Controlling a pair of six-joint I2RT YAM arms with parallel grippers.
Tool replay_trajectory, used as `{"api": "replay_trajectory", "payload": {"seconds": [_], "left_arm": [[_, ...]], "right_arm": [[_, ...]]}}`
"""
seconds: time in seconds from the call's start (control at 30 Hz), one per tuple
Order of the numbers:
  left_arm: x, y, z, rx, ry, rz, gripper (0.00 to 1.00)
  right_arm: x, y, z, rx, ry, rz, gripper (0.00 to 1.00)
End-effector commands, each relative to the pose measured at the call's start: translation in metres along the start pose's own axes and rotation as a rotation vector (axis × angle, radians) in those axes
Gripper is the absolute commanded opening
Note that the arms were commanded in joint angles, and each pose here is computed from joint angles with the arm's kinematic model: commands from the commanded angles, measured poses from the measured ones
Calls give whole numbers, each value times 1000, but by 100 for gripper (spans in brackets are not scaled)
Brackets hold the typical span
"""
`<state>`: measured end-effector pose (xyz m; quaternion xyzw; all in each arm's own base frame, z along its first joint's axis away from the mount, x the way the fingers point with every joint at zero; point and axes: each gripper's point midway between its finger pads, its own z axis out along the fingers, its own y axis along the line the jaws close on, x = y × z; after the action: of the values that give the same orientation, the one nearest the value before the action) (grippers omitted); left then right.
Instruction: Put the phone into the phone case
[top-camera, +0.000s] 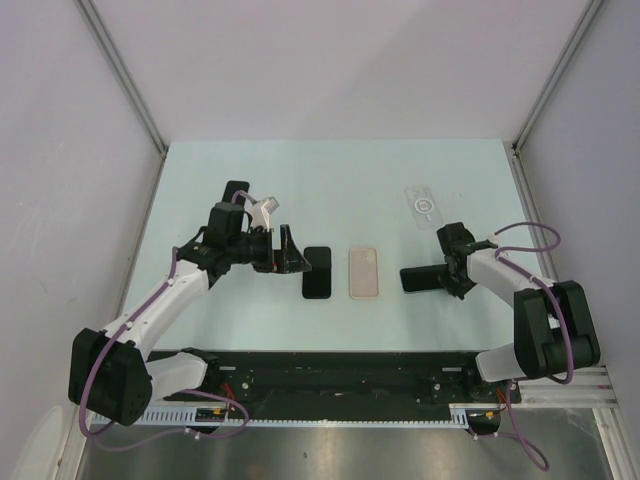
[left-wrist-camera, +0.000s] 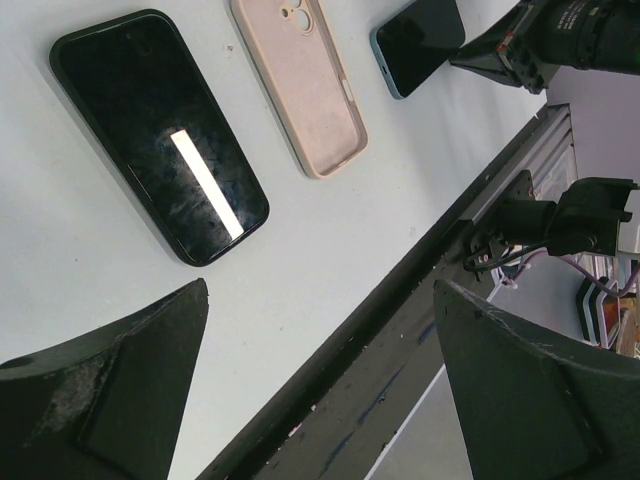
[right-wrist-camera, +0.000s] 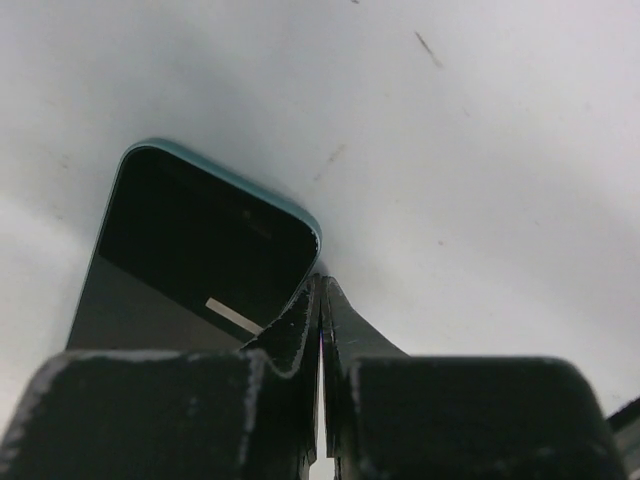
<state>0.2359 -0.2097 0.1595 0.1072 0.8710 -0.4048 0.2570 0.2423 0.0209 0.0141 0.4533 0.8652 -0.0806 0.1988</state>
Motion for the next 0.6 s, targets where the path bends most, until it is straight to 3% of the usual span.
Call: {"api": "replay_trajectory", "payload": {"seconds": [0.0,0.3,0.57], "left_arm": [[-5,-7,-3,32,-24,23,98],[-4,-6,-3,28,-23,23,98],[-5,-5,-4,23,-27,25,98]], "right_arm": [[-10,24,11,-68,-56,-22,0],[-28,74,19,-210,-115,-179,0],[-42,101,7,-268,-136,-292,8]]}}
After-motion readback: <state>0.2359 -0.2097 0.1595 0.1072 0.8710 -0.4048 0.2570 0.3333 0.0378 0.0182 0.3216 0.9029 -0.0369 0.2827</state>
